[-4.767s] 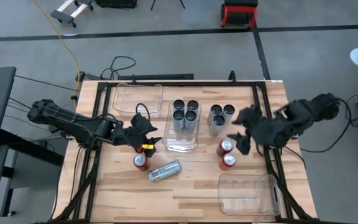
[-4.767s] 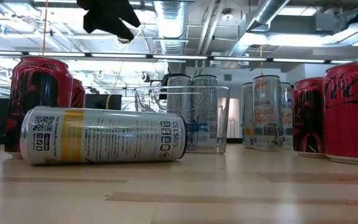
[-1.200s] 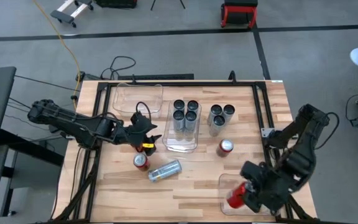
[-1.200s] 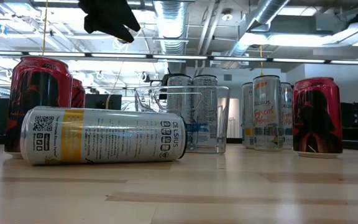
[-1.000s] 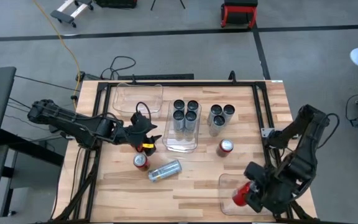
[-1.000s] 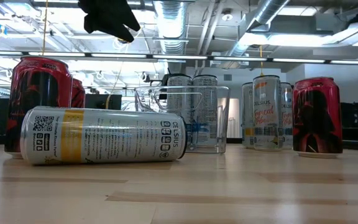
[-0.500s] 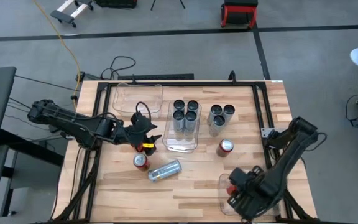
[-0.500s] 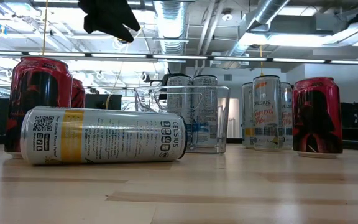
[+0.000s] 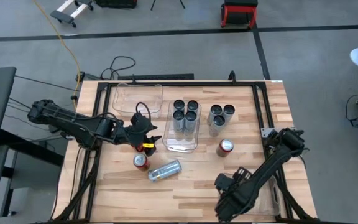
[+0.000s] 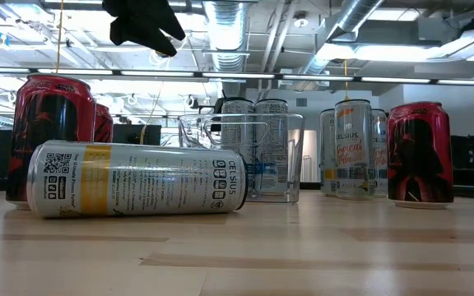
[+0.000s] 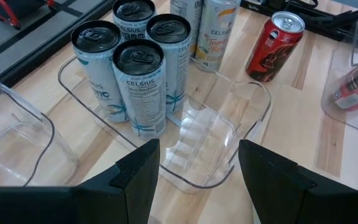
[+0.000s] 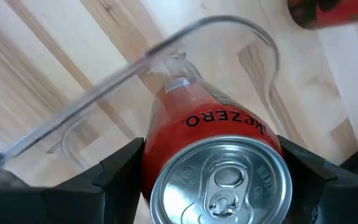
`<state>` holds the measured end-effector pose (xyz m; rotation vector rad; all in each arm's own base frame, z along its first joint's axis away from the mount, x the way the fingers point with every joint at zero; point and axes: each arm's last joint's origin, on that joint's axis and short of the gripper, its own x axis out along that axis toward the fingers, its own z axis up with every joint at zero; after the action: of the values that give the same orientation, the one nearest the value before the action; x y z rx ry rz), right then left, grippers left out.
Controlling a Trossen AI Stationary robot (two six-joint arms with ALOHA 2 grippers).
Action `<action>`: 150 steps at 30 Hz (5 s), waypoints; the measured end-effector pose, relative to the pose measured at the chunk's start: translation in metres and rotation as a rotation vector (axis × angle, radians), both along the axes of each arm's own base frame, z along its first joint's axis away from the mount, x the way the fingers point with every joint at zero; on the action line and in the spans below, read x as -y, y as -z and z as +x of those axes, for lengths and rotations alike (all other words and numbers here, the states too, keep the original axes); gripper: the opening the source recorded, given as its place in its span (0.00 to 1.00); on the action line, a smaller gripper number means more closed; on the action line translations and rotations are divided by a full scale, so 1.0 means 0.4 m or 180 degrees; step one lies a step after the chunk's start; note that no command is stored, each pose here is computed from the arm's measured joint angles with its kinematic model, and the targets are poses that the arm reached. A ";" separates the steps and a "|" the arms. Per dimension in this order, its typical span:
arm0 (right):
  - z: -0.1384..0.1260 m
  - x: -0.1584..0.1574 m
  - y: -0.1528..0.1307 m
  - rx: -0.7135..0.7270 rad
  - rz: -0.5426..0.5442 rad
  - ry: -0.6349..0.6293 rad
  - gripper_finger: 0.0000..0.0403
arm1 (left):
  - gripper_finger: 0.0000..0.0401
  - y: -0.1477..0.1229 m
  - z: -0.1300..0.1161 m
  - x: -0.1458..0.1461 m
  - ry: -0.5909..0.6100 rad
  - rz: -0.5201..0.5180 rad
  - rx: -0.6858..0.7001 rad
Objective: Sort soda cans
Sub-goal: Put the red soda can into the bottom transparent bin
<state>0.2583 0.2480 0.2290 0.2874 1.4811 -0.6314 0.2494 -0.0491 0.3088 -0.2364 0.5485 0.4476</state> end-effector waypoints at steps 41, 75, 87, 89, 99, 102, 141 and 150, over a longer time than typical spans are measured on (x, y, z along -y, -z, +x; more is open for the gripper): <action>-0.079 0.261 -0.289 0.1203 0.0151 0.1453 0.95 | 0.53 0.005 -0.008 0.021 0.0071 -0.0154 -0.0034; 0.032 0.521 -0.007 0.0470 0.0672 0.1628 0.92 | 0.53 0.133 -0.092 0.135 0.0036 -0.0663 -0.0420; 0.023 0.507 -0.029 0.0487 0.0639 0.1604 0.69 | 0.53 0.148 -0.139 0.200 -0.0075 -0.0733 -0.0157; 0.016 0.493 -0.070 0.0619 0.0623 0.1603 0.69 | 0.53 0.147 -0.142 0.203 -0.0124 -0.0703 -0.0083; -0.099 0.378 -0.298 0.0859 0.0597 0.1439 0.69 | 0.53 0.139 -0.134 0.198 -0.0194 -0.0454 0.0110; -0.135 0.337 -0.341 0.0868 0.0647 0.1352 0.69 | 0.53 0.136 -0.131 0.200 -0.0168 -0.0457 0.0157; -0.296 0.009 -0.184 0.0292 0.0248 0.0241 0.69 | 0.53 0.087 -0.068 0.173 -0.0687 -0.0862 0.1125; -0.273 0.040 -0.070 0.0261 0.0237 0.0228 0.69 | 0.53 0.083 -0.066 0.174 -0.0741 -0.0936 0.1218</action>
<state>0.1493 0.2322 0.2572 0.4211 1.4223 -0.6154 0.2230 -0.1186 0.2757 -0.6582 0.2082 0.5309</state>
